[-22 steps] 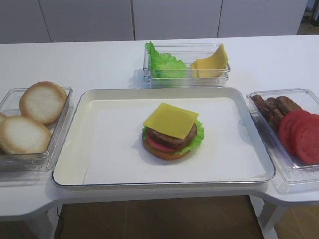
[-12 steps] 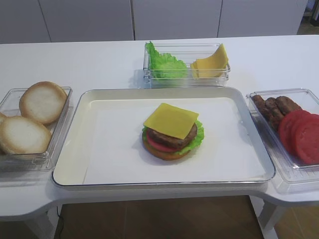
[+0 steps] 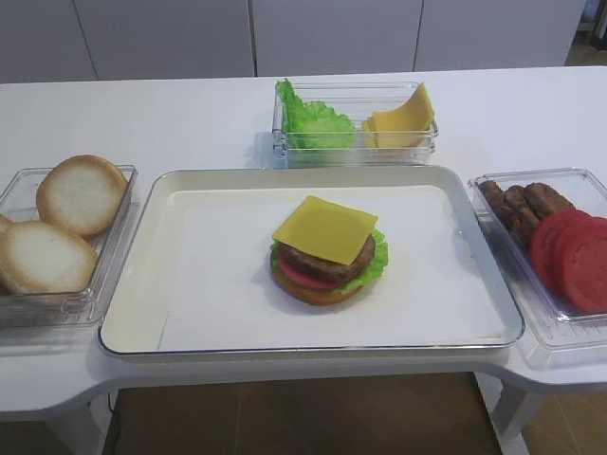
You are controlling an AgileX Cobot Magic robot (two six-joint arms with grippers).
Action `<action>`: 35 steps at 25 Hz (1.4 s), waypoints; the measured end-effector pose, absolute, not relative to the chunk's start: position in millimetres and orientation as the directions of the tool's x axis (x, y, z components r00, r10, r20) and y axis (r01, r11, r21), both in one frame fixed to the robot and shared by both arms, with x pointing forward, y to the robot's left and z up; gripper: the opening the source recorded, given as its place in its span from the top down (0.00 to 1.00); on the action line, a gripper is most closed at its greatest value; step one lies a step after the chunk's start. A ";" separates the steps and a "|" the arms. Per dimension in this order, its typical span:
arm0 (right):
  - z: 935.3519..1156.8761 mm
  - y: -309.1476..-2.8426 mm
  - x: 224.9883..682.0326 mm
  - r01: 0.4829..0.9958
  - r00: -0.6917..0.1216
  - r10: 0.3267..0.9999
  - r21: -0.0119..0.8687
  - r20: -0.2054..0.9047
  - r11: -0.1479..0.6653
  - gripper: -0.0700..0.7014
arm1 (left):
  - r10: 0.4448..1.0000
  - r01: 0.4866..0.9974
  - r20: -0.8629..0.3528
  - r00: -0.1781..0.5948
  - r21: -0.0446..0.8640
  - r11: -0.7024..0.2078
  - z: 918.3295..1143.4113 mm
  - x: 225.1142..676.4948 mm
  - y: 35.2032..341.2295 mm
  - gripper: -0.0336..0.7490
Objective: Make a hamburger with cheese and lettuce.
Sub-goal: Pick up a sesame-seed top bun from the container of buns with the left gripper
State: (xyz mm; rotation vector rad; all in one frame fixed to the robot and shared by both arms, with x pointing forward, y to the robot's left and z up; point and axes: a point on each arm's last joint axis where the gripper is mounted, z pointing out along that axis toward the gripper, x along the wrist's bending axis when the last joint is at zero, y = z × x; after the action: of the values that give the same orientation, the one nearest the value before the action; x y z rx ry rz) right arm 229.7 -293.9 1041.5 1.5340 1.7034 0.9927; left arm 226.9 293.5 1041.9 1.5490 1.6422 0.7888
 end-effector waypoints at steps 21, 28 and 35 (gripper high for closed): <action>1041.5 -293.9 229.7 0.515 -0.121 0.992 0.856 0.030 0.037 0.39 | 0.971 0.721 -0.233 -0.053 0.664 0.199 1138.8 355.3 291.4 0.44; 1041.5 -293.9 229.7 0.515 -0.121 0.992 0.856 0.030 0.037 0.39 | 0.970 0.809 -0.182 -0.162 0.539 0.236 1132.7 420.8 300.4 0.44; 1041.5 -293.9 229.7 0.515 -0.121 0.992 0.856 0.030 0.037 0.39 | 0.975 0.934 -0.072 -0.211 0.279 0.223 1087.8 473.7 308.4 0.44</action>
State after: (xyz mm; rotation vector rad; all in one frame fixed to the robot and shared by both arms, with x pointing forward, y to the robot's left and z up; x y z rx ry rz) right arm 229.7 -293.9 1041.5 1.5340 1.7034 0.9927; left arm 473.7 308.4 1087.8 1.8075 2.2639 0.2568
